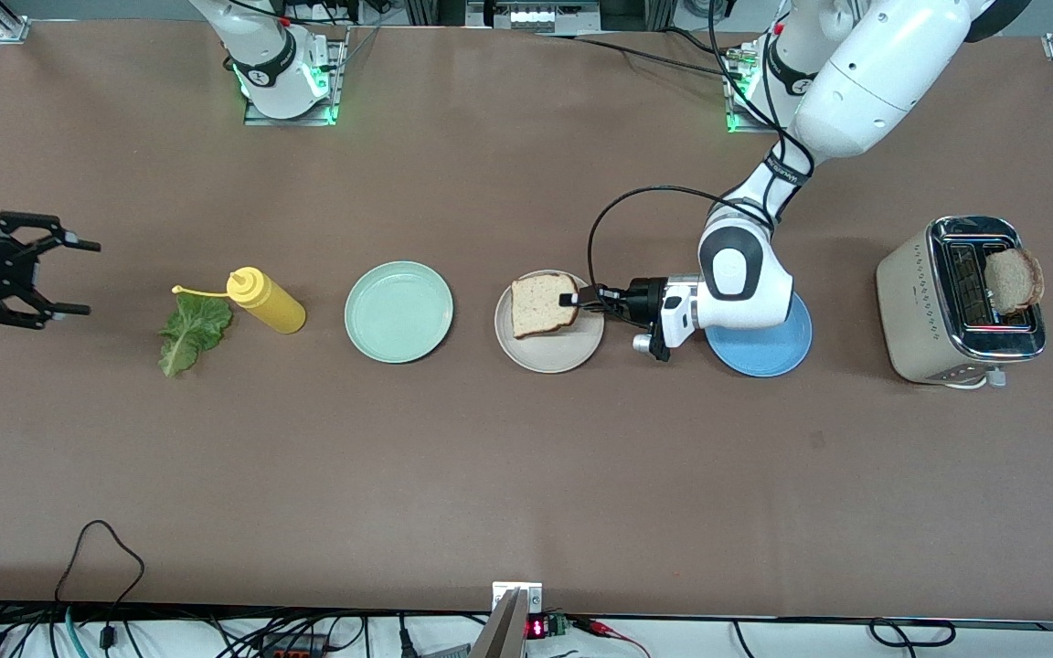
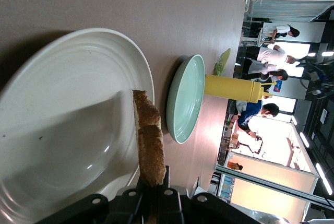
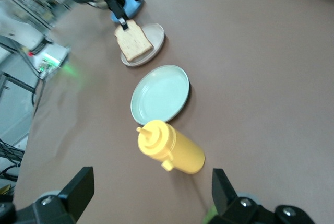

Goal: Make sandwich in beige plate with both arms

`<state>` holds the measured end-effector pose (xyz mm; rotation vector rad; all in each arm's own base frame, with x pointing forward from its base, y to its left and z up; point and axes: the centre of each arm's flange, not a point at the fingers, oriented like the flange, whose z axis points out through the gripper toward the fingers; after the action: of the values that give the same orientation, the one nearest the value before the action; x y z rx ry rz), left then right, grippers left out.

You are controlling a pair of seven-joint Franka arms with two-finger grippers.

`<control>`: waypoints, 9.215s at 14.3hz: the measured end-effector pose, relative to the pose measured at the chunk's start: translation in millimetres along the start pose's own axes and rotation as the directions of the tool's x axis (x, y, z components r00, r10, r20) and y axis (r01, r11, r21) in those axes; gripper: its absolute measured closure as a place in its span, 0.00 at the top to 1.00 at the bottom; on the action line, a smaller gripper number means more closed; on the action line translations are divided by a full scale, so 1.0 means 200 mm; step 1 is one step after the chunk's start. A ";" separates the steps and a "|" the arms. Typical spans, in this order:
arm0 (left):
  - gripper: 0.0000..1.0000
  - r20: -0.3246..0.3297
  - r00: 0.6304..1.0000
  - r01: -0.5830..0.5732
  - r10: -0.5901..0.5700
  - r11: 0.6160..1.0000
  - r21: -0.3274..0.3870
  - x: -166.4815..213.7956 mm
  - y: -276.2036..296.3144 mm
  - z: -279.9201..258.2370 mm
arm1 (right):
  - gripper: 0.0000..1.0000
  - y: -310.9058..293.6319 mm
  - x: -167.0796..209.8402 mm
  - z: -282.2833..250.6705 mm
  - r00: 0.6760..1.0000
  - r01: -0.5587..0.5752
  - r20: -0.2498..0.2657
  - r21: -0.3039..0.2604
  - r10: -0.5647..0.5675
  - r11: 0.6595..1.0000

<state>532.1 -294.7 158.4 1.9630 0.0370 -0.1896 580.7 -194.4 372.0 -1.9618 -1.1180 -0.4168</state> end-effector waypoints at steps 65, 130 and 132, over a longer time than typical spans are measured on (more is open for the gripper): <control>1.00 0.004 0.996 -0.034 0.087 0.341 0.940 -0.37 1.42 -2.04 | 0.45 -0.56 1.58 2.02 0.725 0.548 0.619 -0.251 -0.302 0.798; 1.00 0.015 0.999 -0.033 0.052 0.360 0.932 -0.36 1.39 -2.03 | 0.40 0.09 0.99 0.88 0.870 0.488 -0.079 -0.007 -0.487 0.873; 1.00 0.015 0.999 -0.033 0.052 0.360 0.932 -0.36 1.39 -2.03 | 0.40 0.14 0.77 0.92 0.847 0.510 -0.162 -0.017 -0.506 0.860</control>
<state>538.8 -25.8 576.0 3.1573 -0.1557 -0.1708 668.3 28.7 341.4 -1.5516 -1.5246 -0.8220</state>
